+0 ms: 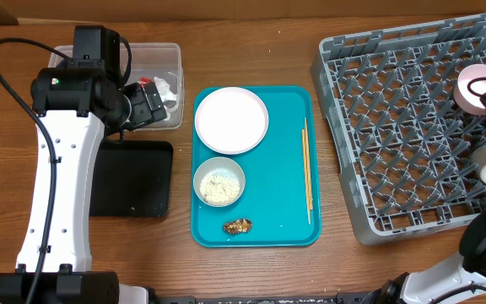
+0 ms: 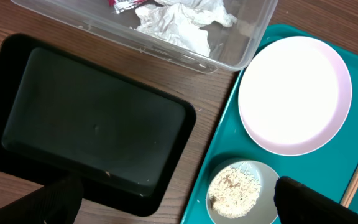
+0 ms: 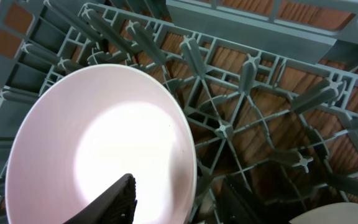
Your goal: Sort waste into correct bins and load items into the dishwasher
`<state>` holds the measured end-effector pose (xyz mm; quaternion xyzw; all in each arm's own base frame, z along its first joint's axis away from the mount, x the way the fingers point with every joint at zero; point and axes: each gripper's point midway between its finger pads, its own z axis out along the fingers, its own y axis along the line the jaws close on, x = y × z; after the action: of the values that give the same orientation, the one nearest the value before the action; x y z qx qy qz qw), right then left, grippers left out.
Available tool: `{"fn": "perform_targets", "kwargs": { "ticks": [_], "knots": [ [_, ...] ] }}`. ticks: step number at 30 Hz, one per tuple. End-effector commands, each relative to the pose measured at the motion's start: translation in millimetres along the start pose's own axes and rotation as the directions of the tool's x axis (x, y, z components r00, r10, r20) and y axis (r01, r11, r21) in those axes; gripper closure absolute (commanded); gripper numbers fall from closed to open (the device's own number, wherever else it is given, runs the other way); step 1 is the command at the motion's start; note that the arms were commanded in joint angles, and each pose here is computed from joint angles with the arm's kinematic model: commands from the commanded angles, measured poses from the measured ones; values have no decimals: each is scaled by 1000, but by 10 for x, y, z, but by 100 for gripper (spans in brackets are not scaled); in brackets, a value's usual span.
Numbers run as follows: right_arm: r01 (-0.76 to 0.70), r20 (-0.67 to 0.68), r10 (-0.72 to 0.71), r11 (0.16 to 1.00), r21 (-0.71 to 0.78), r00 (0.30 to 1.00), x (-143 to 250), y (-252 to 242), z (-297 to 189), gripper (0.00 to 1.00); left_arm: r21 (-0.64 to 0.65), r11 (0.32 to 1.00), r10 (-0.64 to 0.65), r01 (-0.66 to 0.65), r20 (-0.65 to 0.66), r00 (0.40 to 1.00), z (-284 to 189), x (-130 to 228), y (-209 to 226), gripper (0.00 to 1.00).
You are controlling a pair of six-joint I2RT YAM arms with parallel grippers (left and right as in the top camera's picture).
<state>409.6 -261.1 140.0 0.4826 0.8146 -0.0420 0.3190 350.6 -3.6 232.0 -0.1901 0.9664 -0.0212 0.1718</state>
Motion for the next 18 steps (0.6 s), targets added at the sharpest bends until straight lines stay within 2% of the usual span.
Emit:
{"fn": "perform_targets", "kwargs": {
  "ticks": [1,8,12,15,18],
  "knots": [
    [-17,12,17,1000,-2,1000,-49,19,-35,54,16,1000,22,-22,3,1000,-29,2,-69,1],
    [-54,-69,57,997,52,996,171,-96,89,68,16,1000,22,-22,3,1000,-29,2,-69,0],
    [-61,-56,63,997,47,996,130,-80,77,96,16,1000,22,-22,3,1000,-29,3,-68,0],
    [-57,14,56,994,90,998,-55,-130,-9,96,16,1000,22,-22,4,1000,-29,1,-69,0],
    [-53,162,26,985,163,986,-473,-194,-279,96,16,1000,22,-22,3,1000,-29,3,-68,0]
  ]
}}
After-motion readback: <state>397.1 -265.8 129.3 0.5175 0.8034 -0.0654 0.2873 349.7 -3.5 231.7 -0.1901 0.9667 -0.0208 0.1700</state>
